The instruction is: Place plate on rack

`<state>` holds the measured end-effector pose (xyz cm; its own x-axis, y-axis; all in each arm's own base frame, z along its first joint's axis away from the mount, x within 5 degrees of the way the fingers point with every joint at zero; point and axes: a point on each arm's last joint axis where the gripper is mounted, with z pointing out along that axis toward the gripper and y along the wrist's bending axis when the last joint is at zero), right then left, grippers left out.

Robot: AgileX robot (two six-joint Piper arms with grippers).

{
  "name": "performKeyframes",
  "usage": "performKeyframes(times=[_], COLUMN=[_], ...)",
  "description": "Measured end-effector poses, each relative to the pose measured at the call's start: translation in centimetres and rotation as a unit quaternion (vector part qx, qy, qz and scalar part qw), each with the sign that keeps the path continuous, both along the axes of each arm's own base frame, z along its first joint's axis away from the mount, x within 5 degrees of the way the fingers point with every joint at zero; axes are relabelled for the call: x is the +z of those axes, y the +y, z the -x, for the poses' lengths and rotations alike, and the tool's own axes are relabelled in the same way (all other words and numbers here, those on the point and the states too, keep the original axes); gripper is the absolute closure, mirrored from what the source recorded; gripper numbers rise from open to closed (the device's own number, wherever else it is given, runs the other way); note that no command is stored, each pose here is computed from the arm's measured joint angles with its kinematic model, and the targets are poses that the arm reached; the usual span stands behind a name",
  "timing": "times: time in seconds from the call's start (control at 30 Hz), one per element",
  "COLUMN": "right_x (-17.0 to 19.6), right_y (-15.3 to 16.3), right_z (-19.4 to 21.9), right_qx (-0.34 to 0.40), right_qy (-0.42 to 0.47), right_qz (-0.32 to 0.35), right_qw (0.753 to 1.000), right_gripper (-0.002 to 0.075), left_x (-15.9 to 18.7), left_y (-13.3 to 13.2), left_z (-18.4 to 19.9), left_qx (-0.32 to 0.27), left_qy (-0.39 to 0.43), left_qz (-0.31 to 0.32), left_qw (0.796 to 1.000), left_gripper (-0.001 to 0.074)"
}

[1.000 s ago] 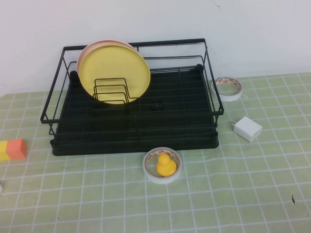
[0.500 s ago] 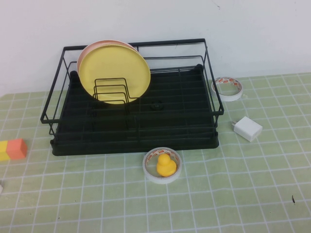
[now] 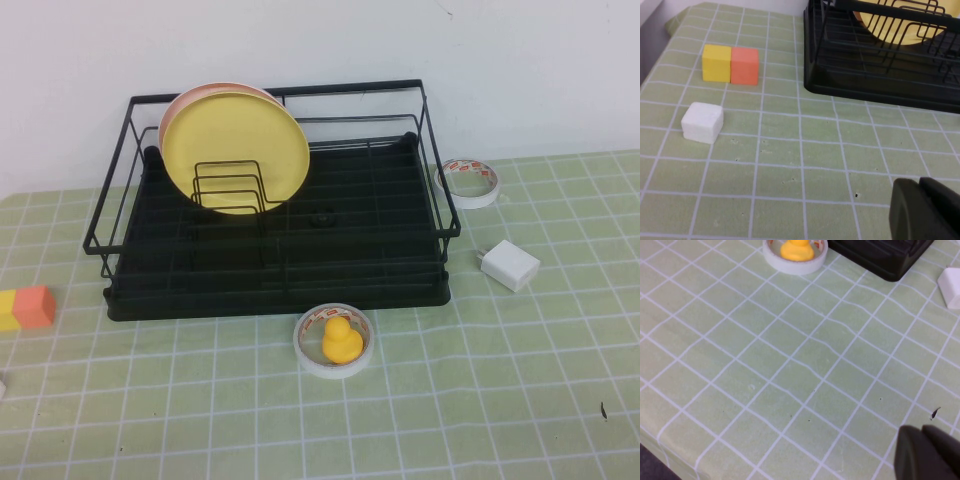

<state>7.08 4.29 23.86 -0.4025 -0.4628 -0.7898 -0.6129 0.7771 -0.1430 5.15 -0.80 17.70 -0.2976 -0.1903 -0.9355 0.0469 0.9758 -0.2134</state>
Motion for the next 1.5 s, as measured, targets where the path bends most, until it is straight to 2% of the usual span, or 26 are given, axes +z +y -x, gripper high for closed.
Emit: performKeyframes(times=[0.97, 1.07, 1.3, 1.5], right_x=[0.0, 0.3, 0.1, -2.8], right_y=[0.0, -0.3, -2.2, -3.3], right_z=[0.0, 0.4, 2.0, 2.2], right_qx=[0.0, -0.001, -0.092, -0.188], right_qy=[0.0, -0.02, -0.094, -0.143], right_qz=[0.0, -0.005, -0.011, -0.01], right_qw=[1.0, 1.0, 0.991, 0.972], right_gripper=[0.0726, 0.0726, 0.0726, 0.0726], left_x=[0.0, 0.0, 0.0, 0.0], left_y=[0.0, 0.0, 0.0, 0.0], left_z=[0.0, 0.0, 0.0, 0.0], left_qx=[0.002, 0.002, 0.002, 0.002], left_qy=[0.0, 0.0, 0.0, 0.0], left_qz=[-0.002, -0.002, -0.002, -0.002], left_qw=[1.0, 1.0, 1.0, 1.0], left_gripper=[0.0736, 0.0736, 0.0737, 0.0736])
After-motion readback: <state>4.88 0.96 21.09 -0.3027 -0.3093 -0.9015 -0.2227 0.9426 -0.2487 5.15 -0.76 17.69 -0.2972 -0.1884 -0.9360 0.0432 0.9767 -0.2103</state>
